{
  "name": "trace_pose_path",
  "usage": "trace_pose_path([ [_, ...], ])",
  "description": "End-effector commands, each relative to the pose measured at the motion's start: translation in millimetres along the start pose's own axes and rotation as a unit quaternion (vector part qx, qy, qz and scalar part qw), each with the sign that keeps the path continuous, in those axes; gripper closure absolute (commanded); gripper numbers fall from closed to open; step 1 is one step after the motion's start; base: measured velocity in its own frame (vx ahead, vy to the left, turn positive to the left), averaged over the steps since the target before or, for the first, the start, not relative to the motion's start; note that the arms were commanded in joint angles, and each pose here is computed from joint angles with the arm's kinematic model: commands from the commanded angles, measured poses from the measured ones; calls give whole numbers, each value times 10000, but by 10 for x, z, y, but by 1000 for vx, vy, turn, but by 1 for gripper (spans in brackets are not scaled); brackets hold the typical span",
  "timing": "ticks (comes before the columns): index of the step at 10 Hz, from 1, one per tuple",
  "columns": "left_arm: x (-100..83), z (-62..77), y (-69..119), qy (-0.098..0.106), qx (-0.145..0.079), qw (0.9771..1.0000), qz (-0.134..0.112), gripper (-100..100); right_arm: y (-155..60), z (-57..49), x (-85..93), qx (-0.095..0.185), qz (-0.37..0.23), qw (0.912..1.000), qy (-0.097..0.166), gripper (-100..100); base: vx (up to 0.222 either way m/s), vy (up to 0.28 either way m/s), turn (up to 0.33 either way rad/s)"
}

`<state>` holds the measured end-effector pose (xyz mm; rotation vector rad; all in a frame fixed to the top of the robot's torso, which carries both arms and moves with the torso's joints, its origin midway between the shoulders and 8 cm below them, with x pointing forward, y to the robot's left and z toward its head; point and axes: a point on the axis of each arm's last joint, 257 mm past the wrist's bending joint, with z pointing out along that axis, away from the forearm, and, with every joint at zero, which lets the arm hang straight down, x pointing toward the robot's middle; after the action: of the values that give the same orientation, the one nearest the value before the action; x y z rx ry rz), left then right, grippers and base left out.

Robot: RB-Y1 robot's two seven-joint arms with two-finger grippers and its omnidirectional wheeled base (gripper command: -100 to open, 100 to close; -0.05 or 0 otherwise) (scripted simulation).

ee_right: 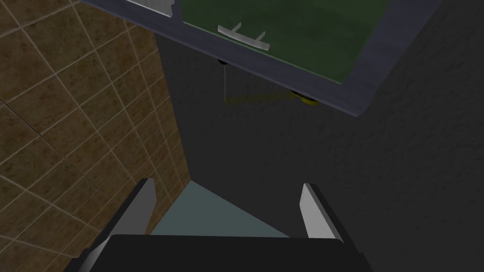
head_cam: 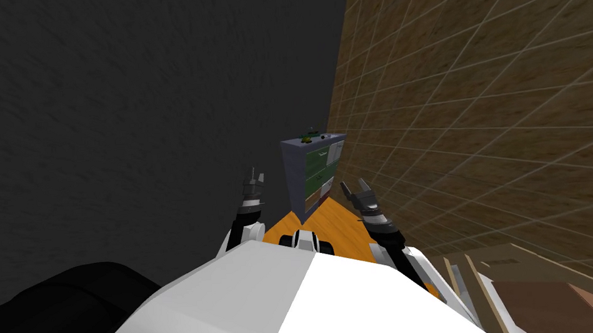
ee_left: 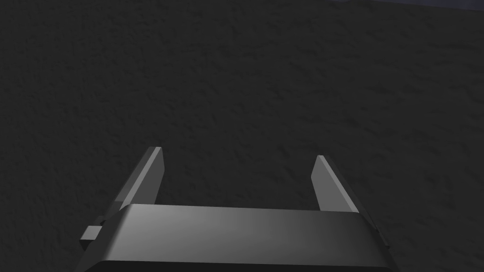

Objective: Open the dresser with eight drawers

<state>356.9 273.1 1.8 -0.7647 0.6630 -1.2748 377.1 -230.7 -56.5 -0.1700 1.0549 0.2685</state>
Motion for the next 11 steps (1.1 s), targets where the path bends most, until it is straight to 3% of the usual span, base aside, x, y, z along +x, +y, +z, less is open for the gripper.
trace_pose_path([
  [1,0,0,0,0,0,10000,0,0,35,-20,155,-125,-531,9984,137,-100,55,-13,34],
  [6,0,0,0,0,0,10000,0,0,62,-35,261,-223,-1235,9919,220,-100,29,-11,19],
  [7,0,0,0,0,0,10000,0,0,89,-53,371,-317,-1505,9876,307,-100,27,-12,40],
  [9,0,0,0,0,0,10000,0,0,89,-53,371,-322,-1684,9847,302,-100,25,-9,14],
  [10,0,0,0,0,0,10000,0,0,116,-74,484,-420,-1950,9791,386,-100,44,-10,42],
  [11,0,0,0,0,0,10000,0,0,116,-74,484,-425,-2079,9765,380,-100,41,-16,26],
])
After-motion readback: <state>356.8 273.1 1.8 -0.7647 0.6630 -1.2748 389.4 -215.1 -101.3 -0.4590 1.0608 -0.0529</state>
